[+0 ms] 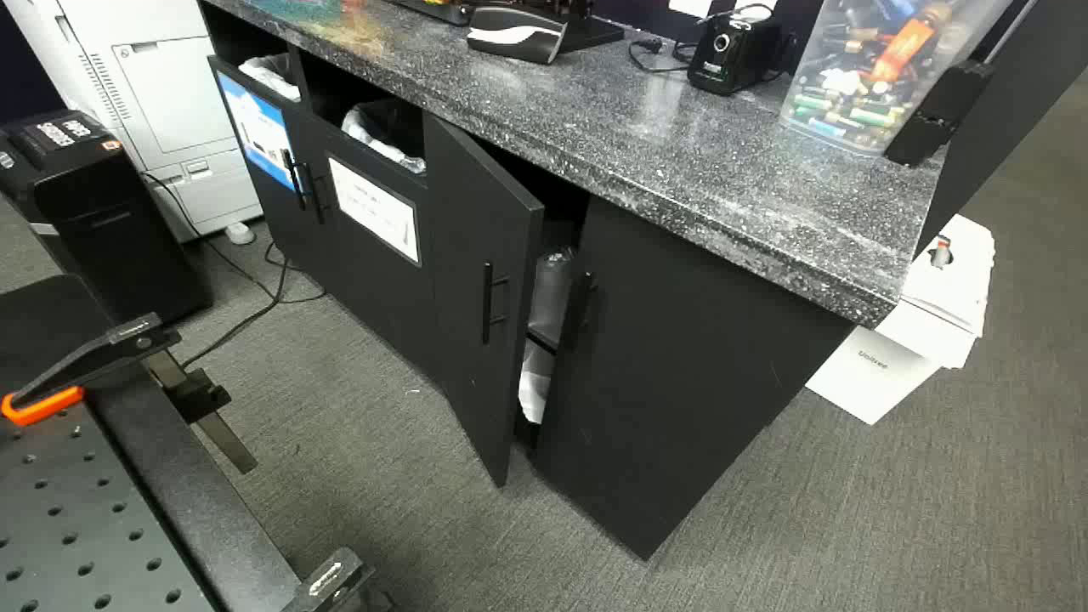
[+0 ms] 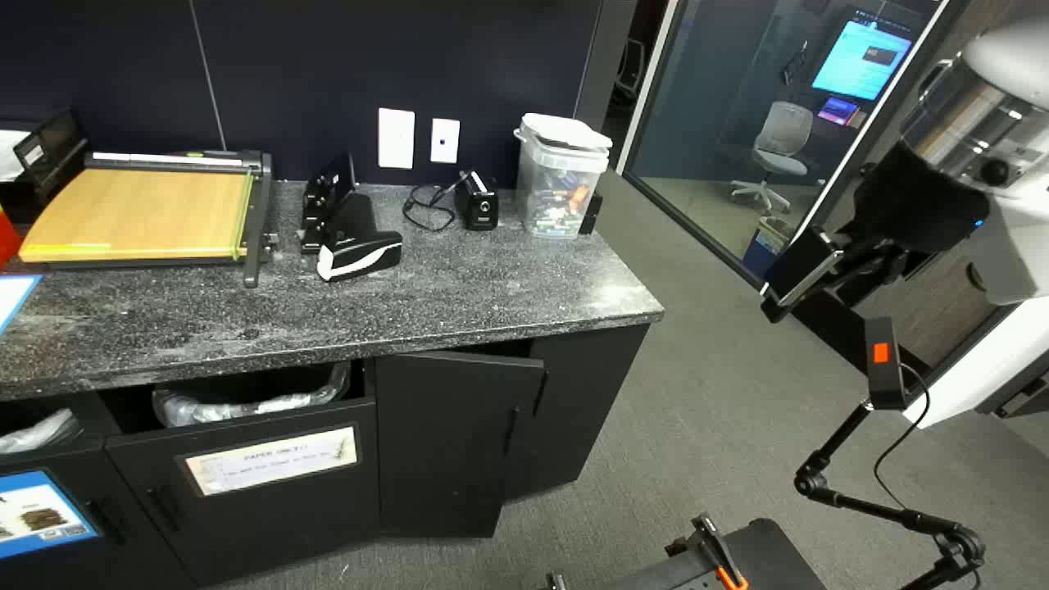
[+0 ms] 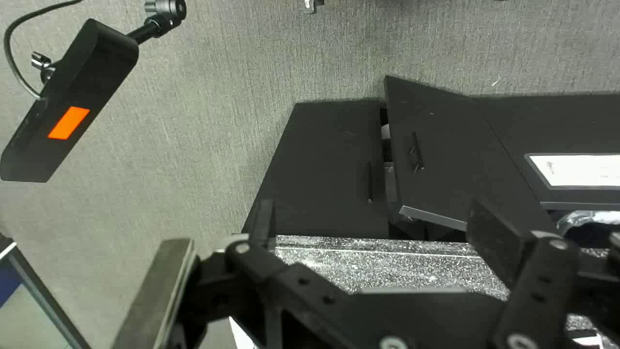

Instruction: Open the cabinet door on the far right

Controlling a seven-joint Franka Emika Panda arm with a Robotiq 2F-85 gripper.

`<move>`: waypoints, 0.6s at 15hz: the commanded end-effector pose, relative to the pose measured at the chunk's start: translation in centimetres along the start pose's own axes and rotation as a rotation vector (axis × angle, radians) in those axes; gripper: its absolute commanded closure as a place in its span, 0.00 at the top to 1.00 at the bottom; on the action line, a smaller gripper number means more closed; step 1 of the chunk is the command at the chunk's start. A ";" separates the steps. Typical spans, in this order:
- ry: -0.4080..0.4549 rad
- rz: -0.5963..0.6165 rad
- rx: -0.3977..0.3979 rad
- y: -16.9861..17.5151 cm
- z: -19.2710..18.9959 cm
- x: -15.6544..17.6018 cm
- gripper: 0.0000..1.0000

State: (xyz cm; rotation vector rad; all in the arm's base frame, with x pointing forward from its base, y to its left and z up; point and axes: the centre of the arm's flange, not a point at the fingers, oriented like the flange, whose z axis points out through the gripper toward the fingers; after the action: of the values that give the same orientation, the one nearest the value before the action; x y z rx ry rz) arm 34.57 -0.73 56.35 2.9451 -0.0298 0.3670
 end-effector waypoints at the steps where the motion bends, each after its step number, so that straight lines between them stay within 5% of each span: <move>1: 0.001 0.000 0.000 0.0 -0.1 0.0 1.00; 6: 0.004 0.001 0.000 0.0 -0.2 0.1 1.00; 9: -0.021 0.006 0.011 0.2 2.3 3.7 1.00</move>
State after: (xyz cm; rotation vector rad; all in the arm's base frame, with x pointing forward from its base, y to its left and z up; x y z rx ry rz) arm 34.90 -0.73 56.19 2.9470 -0.0302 0.3592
